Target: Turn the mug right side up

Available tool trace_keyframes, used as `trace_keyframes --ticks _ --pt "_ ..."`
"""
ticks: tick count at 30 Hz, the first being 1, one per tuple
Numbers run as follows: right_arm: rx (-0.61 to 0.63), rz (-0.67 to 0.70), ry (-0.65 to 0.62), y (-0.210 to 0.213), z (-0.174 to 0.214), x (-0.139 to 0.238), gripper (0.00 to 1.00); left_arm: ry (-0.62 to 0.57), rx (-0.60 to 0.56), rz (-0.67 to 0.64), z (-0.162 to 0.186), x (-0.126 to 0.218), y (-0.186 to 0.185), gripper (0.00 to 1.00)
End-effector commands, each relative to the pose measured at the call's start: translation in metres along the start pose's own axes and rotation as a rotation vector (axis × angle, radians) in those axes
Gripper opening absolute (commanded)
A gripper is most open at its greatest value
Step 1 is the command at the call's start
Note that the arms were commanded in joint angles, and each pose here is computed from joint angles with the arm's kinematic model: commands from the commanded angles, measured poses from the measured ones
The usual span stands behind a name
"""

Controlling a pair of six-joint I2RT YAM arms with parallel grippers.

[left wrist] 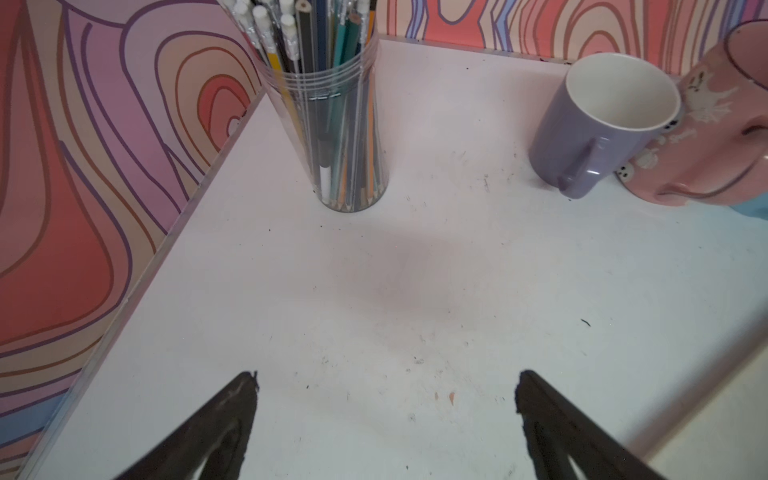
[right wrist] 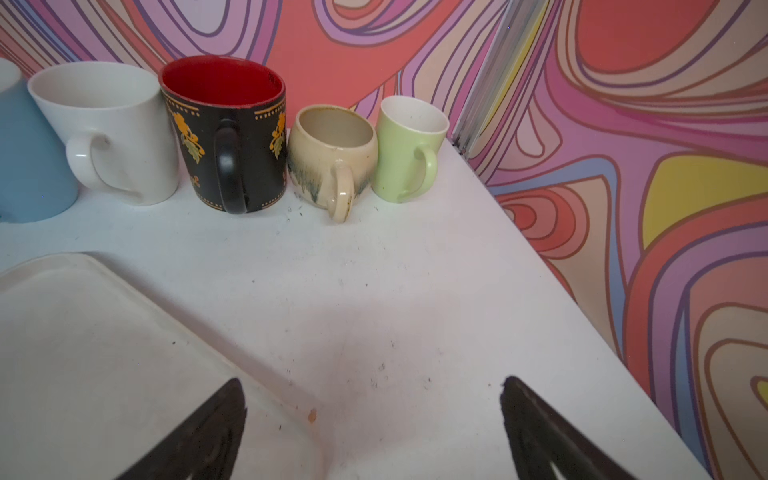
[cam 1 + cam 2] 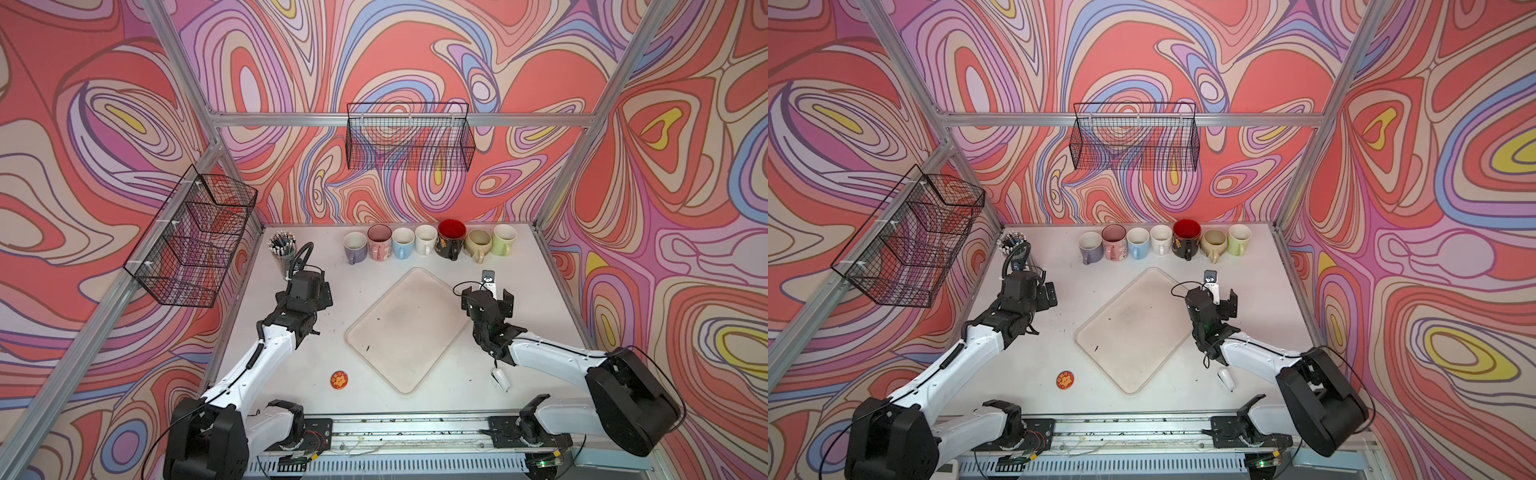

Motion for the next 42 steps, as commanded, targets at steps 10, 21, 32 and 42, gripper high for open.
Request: trace_keyframes --ticks 10,21,32,42 --pt "-0.040 0.154 -0.103 -0.038 -0.023 -0.059 0.98 -0.030 -0.097 -0.144 -0.034 -0.060 0.020 1.00" --pt "-0.195 0.134 -0.004 -0.078 0.010 -0.097 0.98 -0.071 -0.111 -0.016 -0.028 -0.090 0.002 1.00" --pt "-0.209 0.113 -0.046 -0.075 0.024 -0.095 0.98 -0.190 -0.029 0.106 0.002 -0.081 0.019 1.00" --pt "-0.277 0.069 -0.270 -0.087 0.030 -0.048 0.98 -0.363 -0.034 0.150 0.030 -0.060 0.022 1.00"
Point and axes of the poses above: each gripper's point midway between its finger pads, its own x axis back along the fingers, its own y axis along the line the jaws close on, z = x × y, the point moved 3 cm from there along x, back along the fingers, and after that the axes turned 5 degrees about x, right-handed, at the moved point
